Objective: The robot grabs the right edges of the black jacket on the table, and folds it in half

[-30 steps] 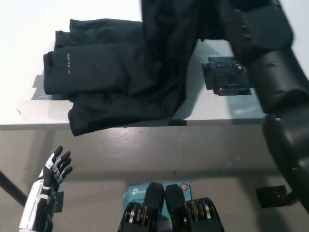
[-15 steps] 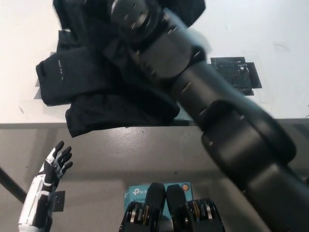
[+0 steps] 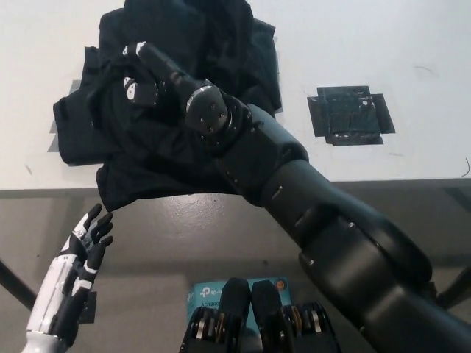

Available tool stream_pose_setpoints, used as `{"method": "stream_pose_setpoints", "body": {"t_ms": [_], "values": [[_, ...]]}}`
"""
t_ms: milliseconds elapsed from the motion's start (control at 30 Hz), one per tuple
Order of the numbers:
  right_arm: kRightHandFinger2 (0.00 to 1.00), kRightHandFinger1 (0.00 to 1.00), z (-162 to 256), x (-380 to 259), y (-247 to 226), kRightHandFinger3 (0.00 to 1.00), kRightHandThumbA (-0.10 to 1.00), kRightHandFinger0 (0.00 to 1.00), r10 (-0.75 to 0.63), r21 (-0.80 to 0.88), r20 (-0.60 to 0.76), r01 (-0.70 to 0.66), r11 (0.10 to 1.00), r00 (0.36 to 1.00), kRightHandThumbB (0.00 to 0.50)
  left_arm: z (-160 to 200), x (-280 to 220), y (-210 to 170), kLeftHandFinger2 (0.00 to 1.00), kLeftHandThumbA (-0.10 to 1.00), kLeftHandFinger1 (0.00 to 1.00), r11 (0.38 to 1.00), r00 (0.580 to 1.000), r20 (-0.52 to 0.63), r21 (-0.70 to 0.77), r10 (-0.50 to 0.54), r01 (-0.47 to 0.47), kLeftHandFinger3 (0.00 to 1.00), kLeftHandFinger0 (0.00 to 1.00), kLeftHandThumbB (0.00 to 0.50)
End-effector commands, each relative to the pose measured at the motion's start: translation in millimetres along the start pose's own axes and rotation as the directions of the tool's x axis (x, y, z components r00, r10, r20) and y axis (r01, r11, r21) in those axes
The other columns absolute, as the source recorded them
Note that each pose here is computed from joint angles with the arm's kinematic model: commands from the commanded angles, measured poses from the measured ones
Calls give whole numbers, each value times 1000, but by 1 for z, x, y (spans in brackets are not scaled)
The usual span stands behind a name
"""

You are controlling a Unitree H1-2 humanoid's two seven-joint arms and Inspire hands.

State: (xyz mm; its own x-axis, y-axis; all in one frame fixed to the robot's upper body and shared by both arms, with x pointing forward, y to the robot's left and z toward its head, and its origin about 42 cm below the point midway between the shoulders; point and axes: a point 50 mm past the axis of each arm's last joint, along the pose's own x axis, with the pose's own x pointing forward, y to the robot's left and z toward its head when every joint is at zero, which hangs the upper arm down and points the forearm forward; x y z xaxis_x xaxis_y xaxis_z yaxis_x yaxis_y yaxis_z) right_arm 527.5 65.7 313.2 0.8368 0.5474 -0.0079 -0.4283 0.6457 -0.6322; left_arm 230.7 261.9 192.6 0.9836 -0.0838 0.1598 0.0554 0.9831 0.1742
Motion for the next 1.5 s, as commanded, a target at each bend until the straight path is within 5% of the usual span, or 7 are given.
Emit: {"method": "stream_pose_setpoints", "body": {"t_ms": [0,167,200,333,600,1033,1467], "values": [[778,474,-29,-7,24,726,-100,92,92,-96,-72,-99,990,993,216,15,1,-4,1000,864,1000,999,998,47,32,-29,27,1000,1000,0],[756,467,-29,-7,24,702,-100,77,95,-100,-73,-102,990,993,218,15,1,-4,1000,868,1000,999,999,45,33,-29,28,1000,1000,0],[1000,1000,-17,-3,16,1000,459,778,197,-57,-115,-204,977,974,335,15,3,-5,1000,880,1000,999,998,45,32,-35,33,1000,1000,0],[1000,1000,2,2,-5,1000,773,1000,230,-20,-81,-232,973,970,431,16,5,-5,1000,869,1000,999,998,42,27,-41,40,1000,1000,0],[1000,1000,107,4,-117,1000,942,1000,145,112,178,-166,980,973,339,17,14,-6,1000,863,1000,999,998,45,15,-50,49,1000,1000,0],[1000,1000,270,-73,-253,1000,879,1000,86,189,482,-199,962,872,434,19,32,-11,1000,800,1000,999,996,77,-7,-44,45,1000,1000,0],[1000,1000,178,-298,-311,1000,1000,1000,-235,104,780,250,963,580,354,10,33,0,1000,980,1000,1000,994,111,-10,-21,22,1000,1000,0]]}}
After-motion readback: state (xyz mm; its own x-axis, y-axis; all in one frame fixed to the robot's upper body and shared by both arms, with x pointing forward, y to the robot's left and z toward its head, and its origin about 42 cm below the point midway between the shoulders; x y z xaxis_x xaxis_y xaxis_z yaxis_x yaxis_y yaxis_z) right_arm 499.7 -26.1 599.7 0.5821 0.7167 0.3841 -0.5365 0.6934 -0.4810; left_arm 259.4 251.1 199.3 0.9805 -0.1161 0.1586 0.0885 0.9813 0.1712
